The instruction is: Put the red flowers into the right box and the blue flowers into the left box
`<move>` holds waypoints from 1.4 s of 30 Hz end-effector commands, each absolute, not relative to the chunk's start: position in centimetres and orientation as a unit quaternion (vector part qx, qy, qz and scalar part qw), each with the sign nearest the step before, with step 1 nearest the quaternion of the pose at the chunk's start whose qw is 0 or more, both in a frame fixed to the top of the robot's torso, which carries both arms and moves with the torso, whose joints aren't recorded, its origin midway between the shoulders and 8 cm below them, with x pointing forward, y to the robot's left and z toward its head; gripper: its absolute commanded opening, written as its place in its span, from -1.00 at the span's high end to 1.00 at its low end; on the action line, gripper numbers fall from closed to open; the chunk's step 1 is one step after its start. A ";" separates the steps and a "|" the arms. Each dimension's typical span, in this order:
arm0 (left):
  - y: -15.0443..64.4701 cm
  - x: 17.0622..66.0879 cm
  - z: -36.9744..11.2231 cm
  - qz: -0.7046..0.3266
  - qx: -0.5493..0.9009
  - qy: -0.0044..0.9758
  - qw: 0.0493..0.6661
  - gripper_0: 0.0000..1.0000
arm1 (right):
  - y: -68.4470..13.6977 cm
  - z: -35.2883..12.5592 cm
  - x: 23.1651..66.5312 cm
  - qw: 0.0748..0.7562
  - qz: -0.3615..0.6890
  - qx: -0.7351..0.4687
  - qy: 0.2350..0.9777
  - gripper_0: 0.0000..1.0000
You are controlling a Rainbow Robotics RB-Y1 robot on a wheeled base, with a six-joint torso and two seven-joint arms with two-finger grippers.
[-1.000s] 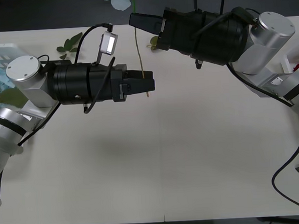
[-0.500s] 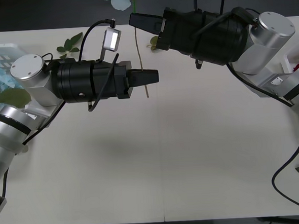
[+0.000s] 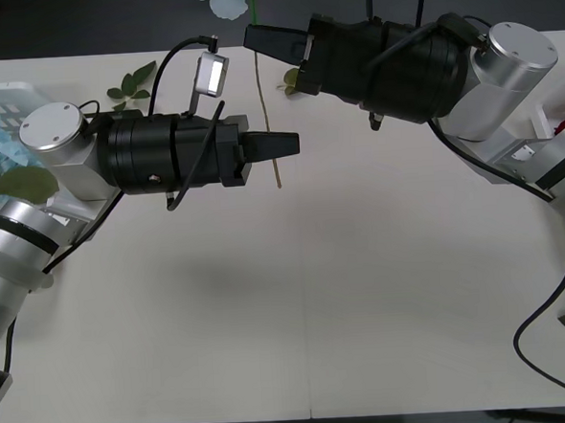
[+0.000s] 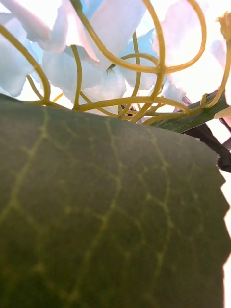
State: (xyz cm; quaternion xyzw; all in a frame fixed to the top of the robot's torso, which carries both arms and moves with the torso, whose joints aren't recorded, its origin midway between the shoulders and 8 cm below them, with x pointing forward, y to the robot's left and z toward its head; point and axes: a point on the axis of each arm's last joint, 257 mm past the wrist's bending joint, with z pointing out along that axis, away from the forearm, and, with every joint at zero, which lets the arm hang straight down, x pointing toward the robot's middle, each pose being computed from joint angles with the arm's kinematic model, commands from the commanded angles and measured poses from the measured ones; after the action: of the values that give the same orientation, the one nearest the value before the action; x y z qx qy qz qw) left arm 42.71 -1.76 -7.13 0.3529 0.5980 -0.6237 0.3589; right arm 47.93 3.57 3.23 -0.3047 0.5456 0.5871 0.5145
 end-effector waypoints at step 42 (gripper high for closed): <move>30.4 48.8 -7.0 -0.193 0.407 0.810 0.377 1.00 | -9.3 -0.9 45.9 0.466 0.468 -0.429 0.616 -0.88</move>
State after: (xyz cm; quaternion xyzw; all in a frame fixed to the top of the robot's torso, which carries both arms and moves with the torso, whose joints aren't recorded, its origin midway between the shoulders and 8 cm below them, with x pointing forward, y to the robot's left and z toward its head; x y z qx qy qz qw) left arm 49.33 26.52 -7.97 0.4140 0.7888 -0.2490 0.3800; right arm 46.45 -8.07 -0.43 -0.4159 0.6125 0.4831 0.4674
